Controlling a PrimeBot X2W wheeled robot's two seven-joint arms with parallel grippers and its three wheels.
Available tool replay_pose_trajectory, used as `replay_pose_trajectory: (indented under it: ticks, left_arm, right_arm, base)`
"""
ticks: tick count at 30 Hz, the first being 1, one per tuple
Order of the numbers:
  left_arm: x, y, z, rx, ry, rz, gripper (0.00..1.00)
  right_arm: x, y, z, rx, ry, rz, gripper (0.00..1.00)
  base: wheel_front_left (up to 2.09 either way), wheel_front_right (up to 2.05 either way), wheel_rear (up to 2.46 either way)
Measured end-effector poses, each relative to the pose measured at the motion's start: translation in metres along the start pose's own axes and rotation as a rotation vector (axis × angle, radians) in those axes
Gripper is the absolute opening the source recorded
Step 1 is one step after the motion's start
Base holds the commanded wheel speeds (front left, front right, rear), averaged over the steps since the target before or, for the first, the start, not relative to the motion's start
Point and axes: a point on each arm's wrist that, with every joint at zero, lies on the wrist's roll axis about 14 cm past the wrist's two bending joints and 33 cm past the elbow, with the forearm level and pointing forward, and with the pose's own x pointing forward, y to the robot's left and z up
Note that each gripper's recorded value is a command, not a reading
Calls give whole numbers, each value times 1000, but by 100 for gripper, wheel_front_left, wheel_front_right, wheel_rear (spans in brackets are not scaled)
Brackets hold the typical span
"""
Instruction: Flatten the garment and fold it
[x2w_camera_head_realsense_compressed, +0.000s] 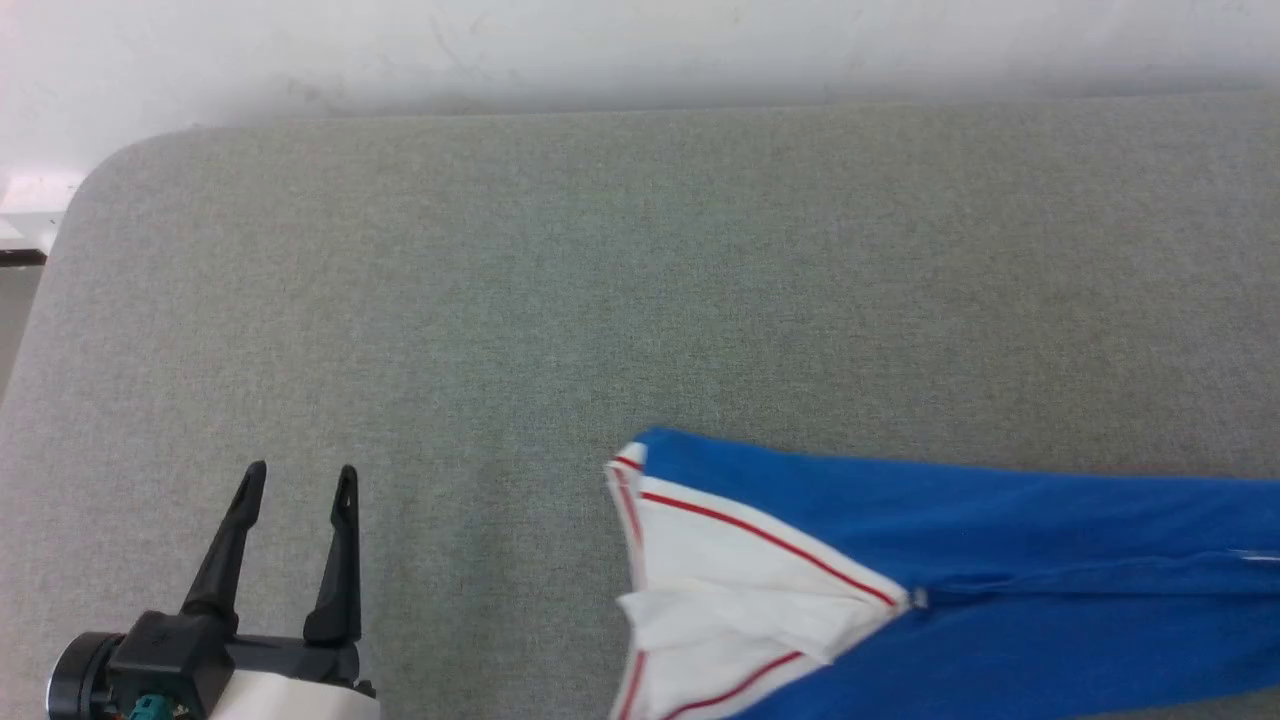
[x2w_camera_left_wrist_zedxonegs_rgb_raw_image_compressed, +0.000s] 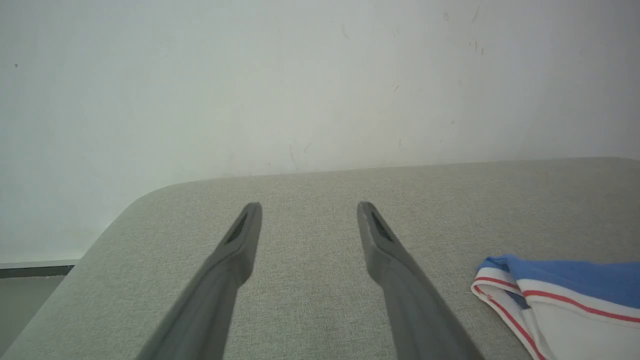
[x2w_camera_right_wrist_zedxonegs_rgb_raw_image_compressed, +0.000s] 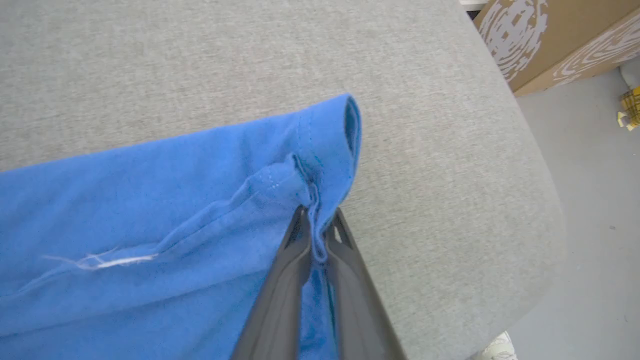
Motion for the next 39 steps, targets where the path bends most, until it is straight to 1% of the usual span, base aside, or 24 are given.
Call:
replay_pose_trajectory:
  ticks: [2,4,6,8,10,13,20,24,30,34,36,39]
  left_arm:
    - [-1,0,0,6,1,-1,100]
    - [-1,0,0,12,1,-7,100]
    - [-2,0,0,15,1,-8,100]
    - [-3,0,-1,19,4,-8,100]
    - [-6,0,-2,18,8,-7,100]
    - [-12,-1,-2,7,10,0,100]
    - [-22,-4,5,-15,-12,13,100]
    - [-28,-2,5,-24,-11,27,100]
    - [-32,0,2,-32,-2,39,100]
    - [-35,1,-1,-37,7,50,100]
    - [-37,3,-1,-39,9,57,100]
    - [-40,5,-2,-43,10,68,100]
  right_arm:
    - [0,-18,3,-14,-3,-47,0]
    - [0,-25,4,-8,-3,-64,0]
    - [1,-21,6,-8,-13,-53,0]
    - [0,-7,9,3,-26,-14,0]
    - [-2,17,11,21,-33,60,0]
    - [-15,62,16,55,-37,215,0]
    - [-62,131,10,10,-1,479,0]
    - [-83,176,12,-40,-13,618,0]
    - [-106,245,14,-149,-15,813,0]
    - [-121,289,9,-208,10,933,0]
    - [-126,305,5,-241,27,974,0]
    - [-125,320,-1,-296,52,995,0]
  base:
    - [0,0,0]
    - [0,0,0]
    - [0,0,0]
    - [0,0,0]
    - [0,0,0]
    - [0,0,0]
    - [0,0,0]
    - [0,0,0]
    - [0,0,0]
    - [0,0,0]
    - [0,0,0]
    - [0,0,0]
